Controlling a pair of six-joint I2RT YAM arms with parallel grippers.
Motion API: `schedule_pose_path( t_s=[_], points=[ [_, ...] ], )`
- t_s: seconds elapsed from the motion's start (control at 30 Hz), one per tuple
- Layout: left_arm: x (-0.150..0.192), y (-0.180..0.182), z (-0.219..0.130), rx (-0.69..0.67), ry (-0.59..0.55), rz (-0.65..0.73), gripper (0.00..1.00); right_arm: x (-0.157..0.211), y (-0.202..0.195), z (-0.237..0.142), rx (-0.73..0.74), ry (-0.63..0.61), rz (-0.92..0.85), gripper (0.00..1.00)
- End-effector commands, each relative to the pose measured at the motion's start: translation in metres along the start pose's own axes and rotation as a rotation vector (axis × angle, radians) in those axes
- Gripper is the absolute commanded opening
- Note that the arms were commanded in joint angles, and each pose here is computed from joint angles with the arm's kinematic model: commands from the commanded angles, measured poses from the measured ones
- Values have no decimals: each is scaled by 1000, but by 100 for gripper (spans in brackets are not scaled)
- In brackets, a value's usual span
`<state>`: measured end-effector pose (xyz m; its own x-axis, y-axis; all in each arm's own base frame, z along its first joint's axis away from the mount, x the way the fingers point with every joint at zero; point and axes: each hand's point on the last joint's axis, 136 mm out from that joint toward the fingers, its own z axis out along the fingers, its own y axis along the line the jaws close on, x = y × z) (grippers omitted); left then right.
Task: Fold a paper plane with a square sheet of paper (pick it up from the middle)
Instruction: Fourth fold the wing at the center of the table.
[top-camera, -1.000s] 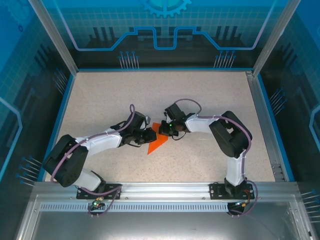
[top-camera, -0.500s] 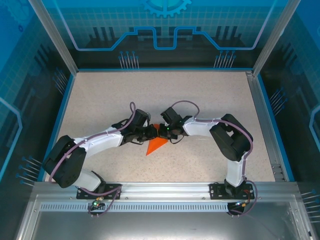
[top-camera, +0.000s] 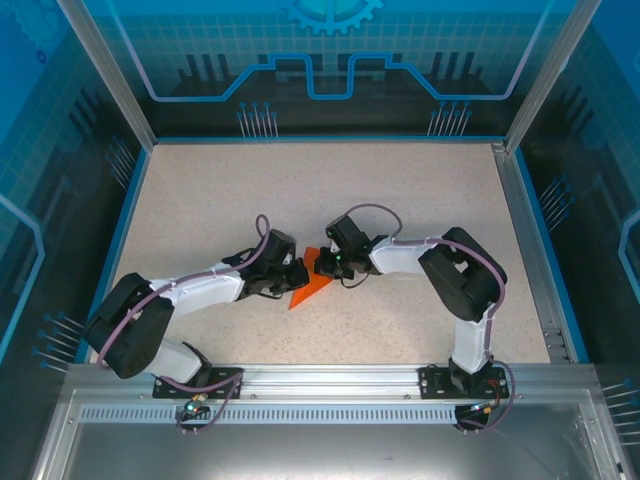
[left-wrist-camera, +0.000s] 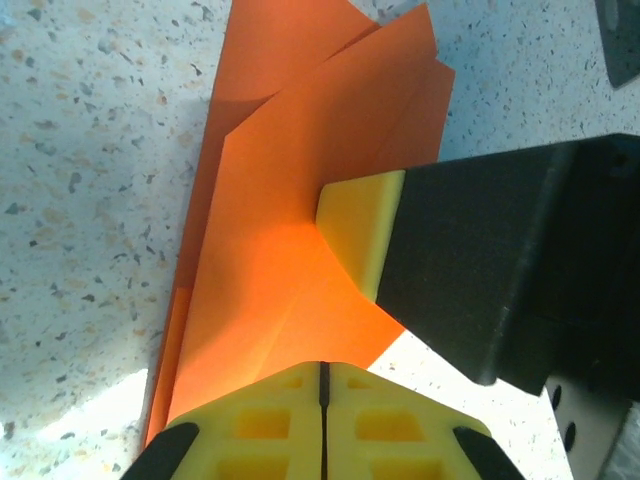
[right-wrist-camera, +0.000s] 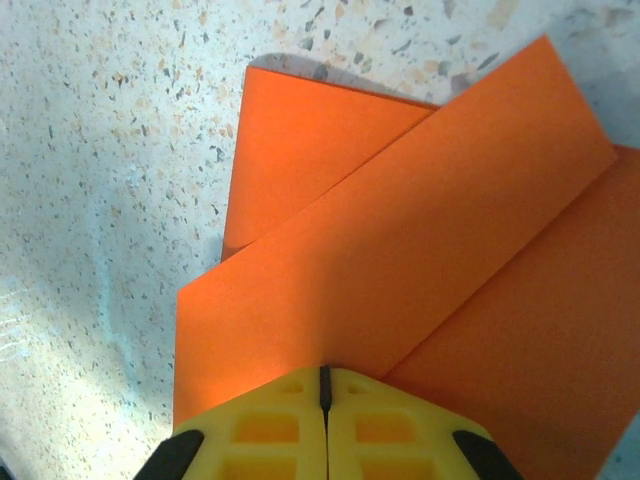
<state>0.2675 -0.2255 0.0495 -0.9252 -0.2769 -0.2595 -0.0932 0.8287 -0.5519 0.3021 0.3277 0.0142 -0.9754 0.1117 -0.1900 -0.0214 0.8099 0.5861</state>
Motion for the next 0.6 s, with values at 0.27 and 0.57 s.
schedule_pose_path(
  t_s=[0.27, 0.57],
  points=[
    [26, 39, 23, -101, 58, 3, 4, -4, 7, -23, -8, -29, -18, 6],
    [39, 49, 21, -108, 76, 10, 4, -21, 37, -36, -32, -40, -101, 8]
  ],
)
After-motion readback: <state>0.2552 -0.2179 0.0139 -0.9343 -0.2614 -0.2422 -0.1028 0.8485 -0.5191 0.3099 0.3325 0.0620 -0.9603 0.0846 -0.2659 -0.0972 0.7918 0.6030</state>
